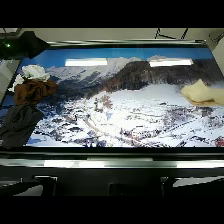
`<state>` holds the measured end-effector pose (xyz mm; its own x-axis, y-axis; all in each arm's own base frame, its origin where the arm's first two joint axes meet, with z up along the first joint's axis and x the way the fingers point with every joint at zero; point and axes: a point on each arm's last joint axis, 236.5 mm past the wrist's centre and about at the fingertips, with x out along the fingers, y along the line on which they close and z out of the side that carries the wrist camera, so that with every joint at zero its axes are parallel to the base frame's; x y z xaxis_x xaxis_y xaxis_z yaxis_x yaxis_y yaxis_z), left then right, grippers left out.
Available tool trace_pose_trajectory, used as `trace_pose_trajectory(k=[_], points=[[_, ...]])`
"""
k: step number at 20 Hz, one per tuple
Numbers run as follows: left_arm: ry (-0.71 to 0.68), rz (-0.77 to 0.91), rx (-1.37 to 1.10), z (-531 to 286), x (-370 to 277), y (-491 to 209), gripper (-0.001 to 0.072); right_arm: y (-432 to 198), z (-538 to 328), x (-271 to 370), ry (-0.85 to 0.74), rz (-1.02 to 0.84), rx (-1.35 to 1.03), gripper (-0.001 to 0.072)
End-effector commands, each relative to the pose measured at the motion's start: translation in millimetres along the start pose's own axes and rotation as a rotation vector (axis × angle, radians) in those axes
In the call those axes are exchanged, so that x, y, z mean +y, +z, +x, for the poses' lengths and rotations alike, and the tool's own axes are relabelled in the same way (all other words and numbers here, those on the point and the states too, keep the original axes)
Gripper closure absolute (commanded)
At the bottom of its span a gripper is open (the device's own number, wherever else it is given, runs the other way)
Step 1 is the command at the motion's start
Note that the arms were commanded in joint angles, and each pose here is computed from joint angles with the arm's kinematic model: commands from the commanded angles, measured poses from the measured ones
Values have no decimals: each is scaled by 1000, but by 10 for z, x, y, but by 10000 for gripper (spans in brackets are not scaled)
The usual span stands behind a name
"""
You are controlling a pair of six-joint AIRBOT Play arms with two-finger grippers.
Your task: Fold the clothes and pants, and hang the long-sleeved shirts on hangers.
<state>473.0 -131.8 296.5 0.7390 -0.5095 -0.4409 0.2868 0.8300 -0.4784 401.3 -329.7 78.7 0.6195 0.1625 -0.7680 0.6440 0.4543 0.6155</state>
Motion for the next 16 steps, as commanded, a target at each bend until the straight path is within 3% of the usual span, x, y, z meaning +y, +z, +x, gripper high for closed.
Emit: trace_pose_trajectory(k=[1, 7, 12, 16], points=[[-4, -17, 7, 25, -19, -22, 685, -48, -354, -1062, -190, 187, 25, 676], [-16, -26, 20, 74, -83, -67, 685, -906, -208, -1815, -392, 336, 211, 677], [-22, -24, 27, 99, -111, -90, 685, -1415, -302, -2294, -589, 327, 214, 676], [-22, -24, 27, 99, -111, -90, 685, -1525, -319, -2370, -620, 331, 238, 676]])
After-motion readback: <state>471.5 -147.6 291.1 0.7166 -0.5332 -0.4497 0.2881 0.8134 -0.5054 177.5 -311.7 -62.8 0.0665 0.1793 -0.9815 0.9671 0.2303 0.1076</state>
